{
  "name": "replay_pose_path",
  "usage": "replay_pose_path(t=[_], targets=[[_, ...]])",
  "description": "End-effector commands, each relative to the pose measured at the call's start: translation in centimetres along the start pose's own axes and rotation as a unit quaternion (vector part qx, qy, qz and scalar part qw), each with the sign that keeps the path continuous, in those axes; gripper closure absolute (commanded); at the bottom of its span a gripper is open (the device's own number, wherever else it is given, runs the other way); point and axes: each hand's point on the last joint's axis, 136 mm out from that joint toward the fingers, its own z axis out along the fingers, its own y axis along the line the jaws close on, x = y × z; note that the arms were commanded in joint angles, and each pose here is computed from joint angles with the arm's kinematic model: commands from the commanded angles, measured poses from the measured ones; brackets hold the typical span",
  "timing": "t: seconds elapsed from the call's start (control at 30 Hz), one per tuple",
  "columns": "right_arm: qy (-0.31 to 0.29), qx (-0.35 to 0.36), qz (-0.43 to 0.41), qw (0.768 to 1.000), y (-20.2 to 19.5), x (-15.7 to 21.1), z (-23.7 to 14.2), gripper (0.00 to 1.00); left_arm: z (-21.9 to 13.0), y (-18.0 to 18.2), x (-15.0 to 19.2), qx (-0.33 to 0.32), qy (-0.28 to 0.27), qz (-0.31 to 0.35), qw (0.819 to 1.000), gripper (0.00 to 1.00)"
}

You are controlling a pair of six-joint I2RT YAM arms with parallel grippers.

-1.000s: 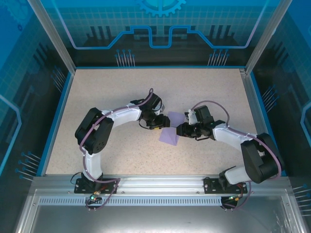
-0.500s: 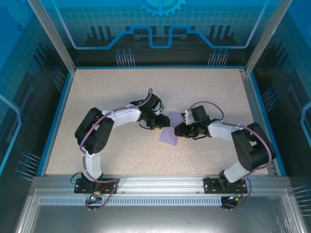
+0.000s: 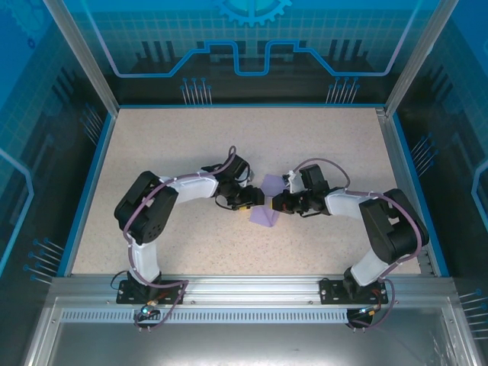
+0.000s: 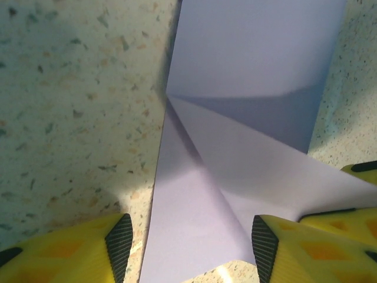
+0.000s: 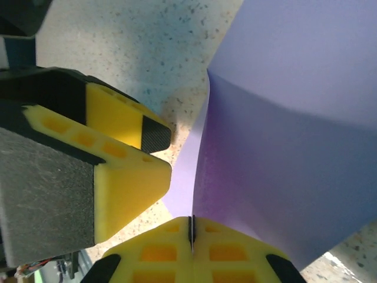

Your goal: Fold a paper plane with a square sheet of paper (pick it up from the middle)

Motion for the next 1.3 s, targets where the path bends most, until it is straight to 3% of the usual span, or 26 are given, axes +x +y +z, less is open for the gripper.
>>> replay_pose_path(t=[0.0,0.27,0.63,1.0,1.27], targets=[[-0.014,-0.053,0.006,0.998,1.6,-0.6,-1.0,0.97,-1.6,-2.0,-0.6,0.058,-0.028,-0.011,0.998,0.4],[-0.028,-0.093,0.01,0.995,3.0,-1.2,-2.0,0.98,-2.6,-3.7,-1.1,0.149,-0.057,-0.058,0.986,0.39],[-0.041,-0.116,0.003,0.992,4.2,-1.5,-3.1,0.99,-2.8,-5.8,-2.6,0.225,-0.077,-0.091,0.967,0.41],[-0.049,-0.116,0.012,0.992,3.4,-1.5,-3.6,0.99,-2.7,-6.9,-3.1,0.26,-0.069,-0.099,0.958,0.55],[-0.05,-0.113,0.024,0.992,2.6,-1.3,-3.6,0.98,-2.8,-7.1,-2.8,0.256,-0.061,-0.092,0.96,0.74]])
